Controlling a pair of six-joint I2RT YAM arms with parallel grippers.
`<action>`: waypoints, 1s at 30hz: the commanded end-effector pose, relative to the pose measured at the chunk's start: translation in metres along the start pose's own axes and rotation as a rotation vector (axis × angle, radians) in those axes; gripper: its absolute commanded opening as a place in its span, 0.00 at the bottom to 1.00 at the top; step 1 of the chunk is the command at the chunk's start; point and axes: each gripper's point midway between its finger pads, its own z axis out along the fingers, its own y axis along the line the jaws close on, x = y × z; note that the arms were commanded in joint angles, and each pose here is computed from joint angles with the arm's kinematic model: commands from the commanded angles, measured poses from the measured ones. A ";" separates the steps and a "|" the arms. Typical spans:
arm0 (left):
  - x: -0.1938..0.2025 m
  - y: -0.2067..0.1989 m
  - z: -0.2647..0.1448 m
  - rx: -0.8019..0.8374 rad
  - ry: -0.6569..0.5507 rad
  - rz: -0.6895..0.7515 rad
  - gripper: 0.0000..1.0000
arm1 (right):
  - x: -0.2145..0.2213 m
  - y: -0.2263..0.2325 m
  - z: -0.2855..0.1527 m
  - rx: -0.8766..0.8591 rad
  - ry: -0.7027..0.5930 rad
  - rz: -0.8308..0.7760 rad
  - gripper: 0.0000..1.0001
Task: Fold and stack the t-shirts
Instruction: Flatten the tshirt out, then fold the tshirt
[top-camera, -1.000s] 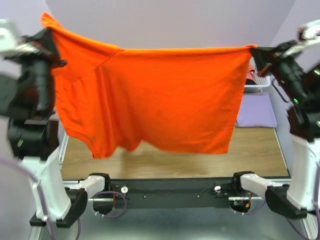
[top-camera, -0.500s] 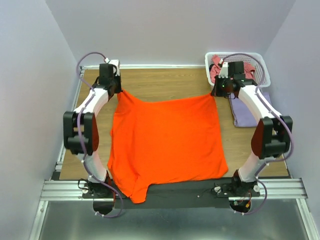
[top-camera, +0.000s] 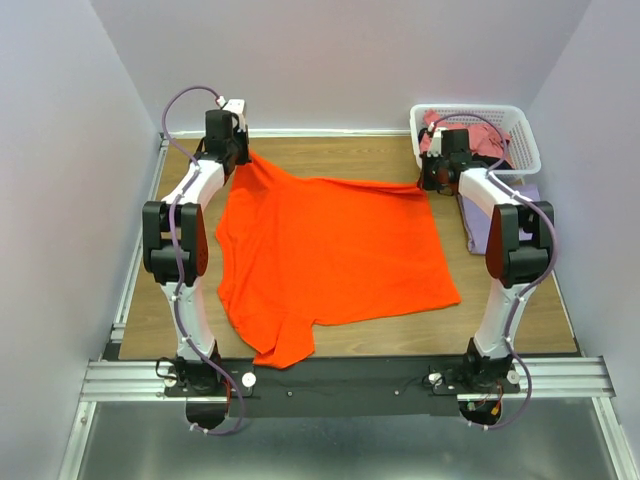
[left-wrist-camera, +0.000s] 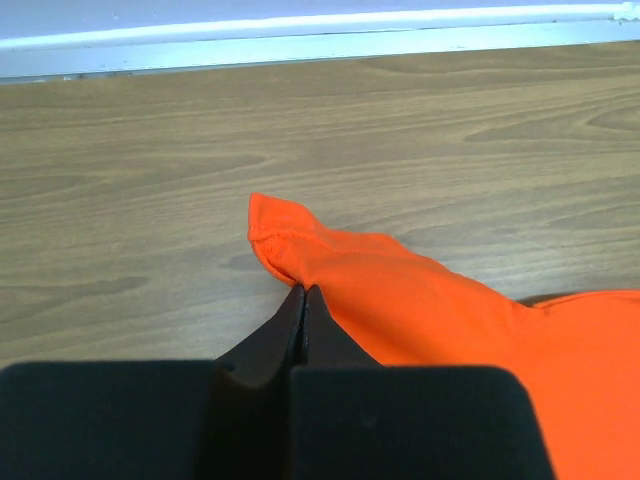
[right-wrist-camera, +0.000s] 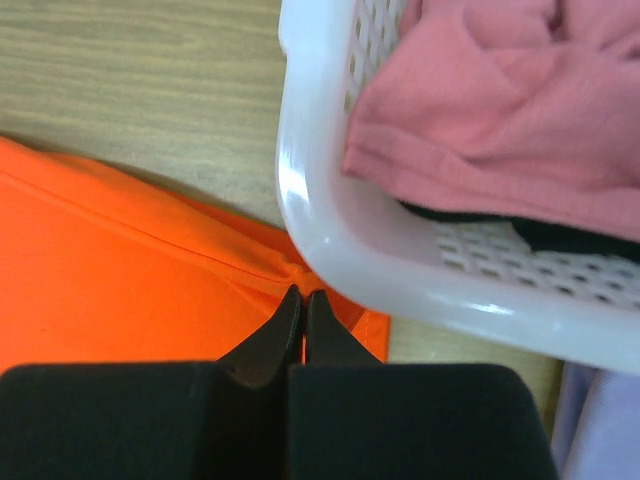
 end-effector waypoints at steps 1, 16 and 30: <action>0.007 -0.005 0.008 0.031 0.005 0.013 0.00 | -0.025 -0.013 0.007 0.058 -0.074 -0.051 0.00; 0.008 -0.004 -0.055 -0.019 0.047 -0.058 0.00 | -0.037 -0.017 -0.013 0.098 -0.109 -0.083 0.00; 0.045 -0.007 -0.107 -0.033 0.153 -0.116 0.00 | -0.014 -0.026 -0.036 0.184 -0.086 0.032 0.00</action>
